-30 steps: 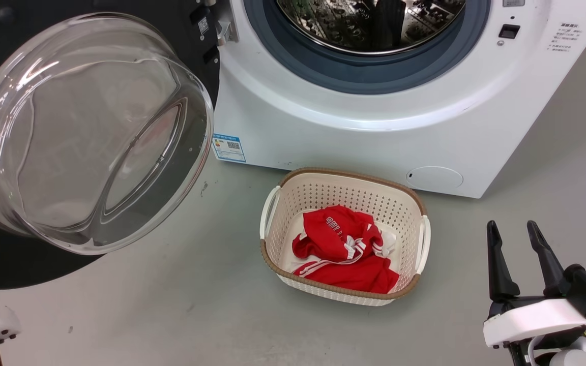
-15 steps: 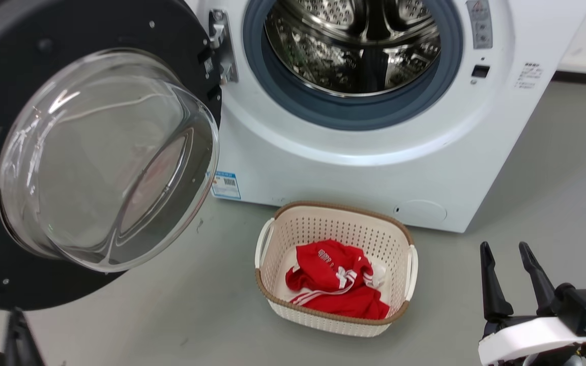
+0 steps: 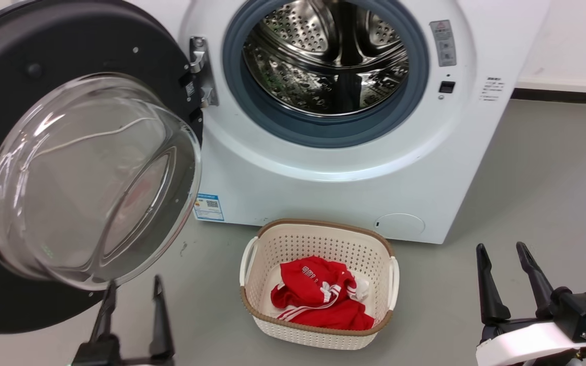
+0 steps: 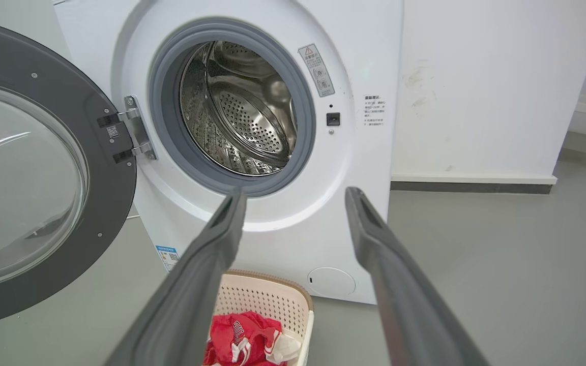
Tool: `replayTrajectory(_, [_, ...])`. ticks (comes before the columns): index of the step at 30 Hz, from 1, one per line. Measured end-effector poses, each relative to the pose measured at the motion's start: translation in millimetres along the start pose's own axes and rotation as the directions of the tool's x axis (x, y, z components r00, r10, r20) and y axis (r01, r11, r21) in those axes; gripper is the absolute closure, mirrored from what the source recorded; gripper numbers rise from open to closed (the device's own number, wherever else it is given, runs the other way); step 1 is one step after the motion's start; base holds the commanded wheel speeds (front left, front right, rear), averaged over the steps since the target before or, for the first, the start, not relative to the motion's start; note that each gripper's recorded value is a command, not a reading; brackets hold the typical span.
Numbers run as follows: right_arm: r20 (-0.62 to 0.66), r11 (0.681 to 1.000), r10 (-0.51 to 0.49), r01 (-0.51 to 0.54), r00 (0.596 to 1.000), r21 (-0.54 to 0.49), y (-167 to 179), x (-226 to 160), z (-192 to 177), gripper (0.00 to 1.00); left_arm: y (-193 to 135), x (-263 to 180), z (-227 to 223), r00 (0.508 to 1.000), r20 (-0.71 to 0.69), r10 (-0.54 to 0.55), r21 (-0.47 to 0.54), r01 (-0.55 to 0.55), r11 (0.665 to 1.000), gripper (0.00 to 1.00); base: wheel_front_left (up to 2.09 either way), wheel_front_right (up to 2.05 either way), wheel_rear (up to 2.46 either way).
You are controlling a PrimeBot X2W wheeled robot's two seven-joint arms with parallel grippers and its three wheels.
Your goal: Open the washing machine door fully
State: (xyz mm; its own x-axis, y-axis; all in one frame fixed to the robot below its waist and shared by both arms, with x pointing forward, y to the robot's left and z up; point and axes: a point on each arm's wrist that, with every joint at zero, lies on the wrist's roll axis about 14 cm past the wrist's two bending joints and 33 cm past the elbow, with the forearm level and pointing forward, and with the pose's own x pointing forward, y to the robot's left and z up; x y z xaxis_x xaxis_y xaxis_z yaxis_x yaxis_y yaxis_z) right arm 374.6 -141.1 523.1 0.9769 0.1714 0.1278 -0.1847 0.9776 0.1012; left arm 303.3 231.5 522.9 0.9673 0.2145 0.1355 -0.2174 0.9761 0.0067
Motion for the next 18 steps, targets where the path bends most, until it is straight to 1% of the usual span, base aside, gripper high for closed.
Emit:
replayTrajectory(4, [0.027,1.000,-0.012,0.013,1.000,-0.017,-4,-4,10,0.00,-30,16,19,0.994,0.069,-0.081,-0.022,0.083,0.996,0.00,0.00,0.00,0.00])
replayTrajectory(10, [0.050,0.997,-0.044,0.047,0.998,-0.069,-15,-13,24,0.00,-65,35,36,0.974,0.130,-0.184,-0.040,0.191,0.981,0.00,0.00,0.00,0.00])
replayTrajectory(18, [0.027,0.988,-0.106,0.109,0.994,-0.105,-34,-29,23,0.00,-88,42,25,0.963,0.100,-0.249,-0.036,0.254,0.967,0.00,0.00,0.00,0.00])
